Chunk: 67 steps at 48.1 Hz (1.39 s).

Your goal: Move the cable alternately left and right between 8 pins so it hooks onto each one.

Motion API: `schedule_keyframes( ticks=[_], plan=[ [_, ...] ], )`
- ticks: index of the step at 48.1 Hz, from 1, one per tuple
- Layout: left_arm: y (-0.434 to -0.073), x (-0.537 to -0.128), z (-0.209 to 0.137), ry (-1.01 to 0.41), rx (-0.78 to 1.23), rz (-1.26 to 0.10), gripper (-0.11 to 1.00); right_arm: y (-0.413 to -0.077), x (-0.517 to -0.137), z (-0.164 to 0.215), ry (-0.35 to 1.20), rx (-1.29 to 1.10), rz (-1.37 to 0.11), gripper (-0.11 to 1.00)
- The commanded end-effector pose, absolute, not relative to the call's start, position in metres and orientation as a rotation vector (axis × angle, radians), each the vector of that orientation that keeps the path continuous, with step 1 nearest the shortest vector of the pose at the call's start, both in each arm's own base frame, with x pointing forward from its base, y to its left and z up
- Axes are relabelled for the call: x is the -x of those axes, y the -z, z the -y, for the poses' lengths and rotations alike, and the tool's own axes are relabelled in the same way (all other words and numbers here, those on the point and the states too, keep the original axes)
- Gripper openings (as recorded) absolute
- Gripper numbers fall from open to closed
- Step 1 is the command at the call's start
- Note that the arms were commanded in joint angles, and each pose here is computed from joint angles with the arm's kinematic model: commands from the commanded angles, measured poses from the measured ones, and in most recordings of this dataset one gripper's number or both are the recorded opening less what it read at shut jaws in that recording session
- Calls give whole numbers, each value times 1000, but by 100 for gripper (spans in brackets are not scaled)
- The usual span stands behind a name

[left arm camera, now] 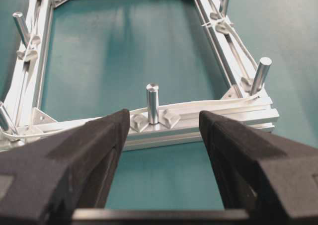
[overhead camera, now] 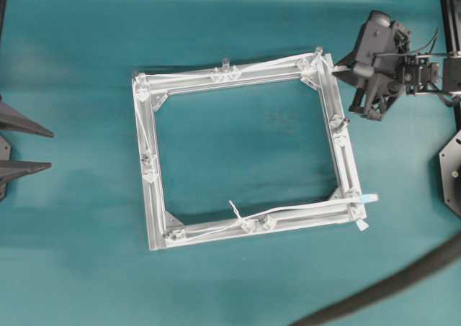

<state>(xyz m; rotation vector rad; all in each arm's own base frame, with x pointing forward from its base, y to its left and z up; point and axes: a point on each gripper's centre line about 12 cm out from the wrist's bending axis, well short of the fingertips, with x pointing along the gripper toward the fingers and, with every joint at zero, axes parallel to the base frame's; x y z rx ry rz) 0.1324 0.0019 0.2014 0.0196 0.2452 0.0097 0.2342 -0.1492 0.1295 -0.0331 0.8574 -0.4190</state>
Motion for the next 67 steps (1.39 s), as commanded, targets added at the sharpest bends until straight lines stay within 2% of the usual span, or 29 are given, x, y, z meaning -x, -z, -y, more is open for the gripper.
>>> schedule_keyframes(
  ticks=[1,30,32,37,40,54,67],
  plan=[
    [-208,-134,-2,-12,-24,-233,69,-135,-242,152,431,20,-841,15],
    [-208,-134,-2,-12,-24,-233,69,-131,-244,145,475,-111,-836,16],
    [-208,-134,-2,-12,-24,-233,69,-129,-244,142,466,-109,-839,21],
    [-208,-134,-2,-12,-26,-233,69,-129,-245,141,463,-109,-840,53],
    [-208,-134,-2,-12,-24,-233,69,-129,-245,141,463,-109,-841,64],
    [-208,-134,-2,-12,-24,-233,69,-141,-237,143,507,-74,-848,64],
    [-208,-134,-2,-12,-24,-233,69,-180,-230,141,535,-46,-715,64]
  ],
)
